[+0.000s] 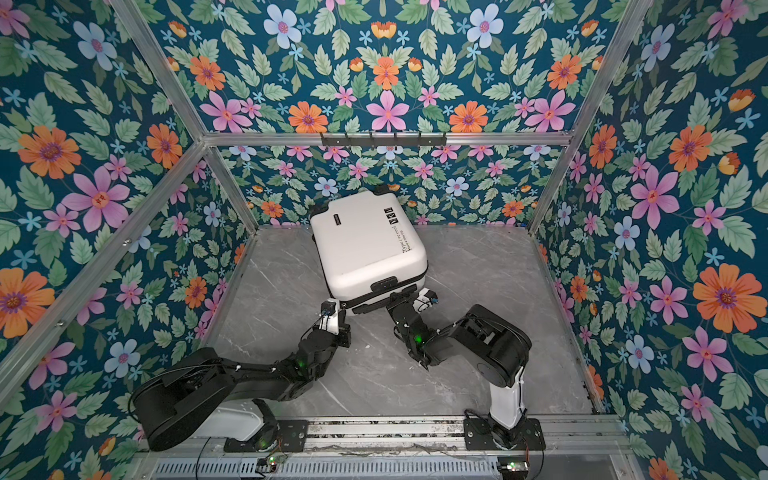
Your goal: Pack the luggage
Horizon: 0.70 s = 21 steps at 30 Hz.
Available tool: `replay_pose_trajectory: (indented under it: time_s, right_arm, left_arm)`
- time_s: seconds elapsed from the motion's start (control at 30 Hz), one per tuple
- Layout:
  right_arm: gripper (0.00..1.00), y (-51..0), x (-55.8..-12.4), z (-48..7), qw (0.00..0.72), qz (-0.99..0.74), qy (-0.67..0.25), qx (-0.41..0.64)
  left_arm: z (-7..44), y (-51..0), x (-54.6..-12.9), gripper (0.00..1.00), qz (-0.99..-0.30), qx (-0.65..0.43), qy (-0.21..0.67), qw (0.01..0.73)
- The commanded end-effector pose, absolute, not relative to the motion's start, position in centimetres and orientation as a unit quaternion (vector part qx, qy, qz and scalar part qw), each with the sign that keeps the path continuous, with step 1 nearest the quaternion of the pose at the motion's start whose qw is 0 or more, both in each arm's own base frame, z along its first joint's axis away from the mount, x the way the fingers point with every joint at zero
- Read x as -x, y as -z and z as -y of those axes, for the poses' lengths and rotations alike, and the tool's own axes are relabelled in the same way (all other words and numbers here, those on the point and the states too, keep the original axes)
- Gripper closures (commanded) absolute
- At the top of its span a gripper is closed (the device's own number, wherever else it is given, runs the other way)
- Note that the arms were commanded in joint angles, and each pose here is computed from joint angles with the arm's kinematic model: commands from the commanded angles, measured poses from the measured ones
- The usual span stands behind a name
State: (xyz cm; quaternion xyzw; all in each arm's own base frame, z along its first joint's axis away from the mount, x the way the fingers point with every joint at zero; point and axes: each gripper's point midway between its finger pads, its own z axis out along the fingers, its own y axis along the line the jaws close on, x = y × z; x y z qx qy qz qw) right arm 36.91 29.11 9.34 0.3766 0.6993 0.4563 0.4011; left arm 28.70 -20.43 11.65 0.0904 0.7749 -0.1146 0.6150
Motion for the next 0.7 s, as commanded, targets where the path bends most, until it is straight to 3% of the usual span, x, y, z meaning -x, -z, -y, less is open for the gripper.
replay_pose_trajectory:
  time_s: [0.0,0.67]
  right_arm:
    - [1.0,-12.7,-34.5,-34.5,0.358,-0.706,-0.552,-0.261]
    - [1.0,-13.3,-32.0,-38.4,0.33,-0.715,-0.577,-0.217]
  left_arm:
    - [27.6,-18.3,-26.6,1.0,-0.68,-0.157,0.298,0.652]
    - [31.4,-18.5,-26.7,1.0,-0.677,-0.19,0.305,0.642]
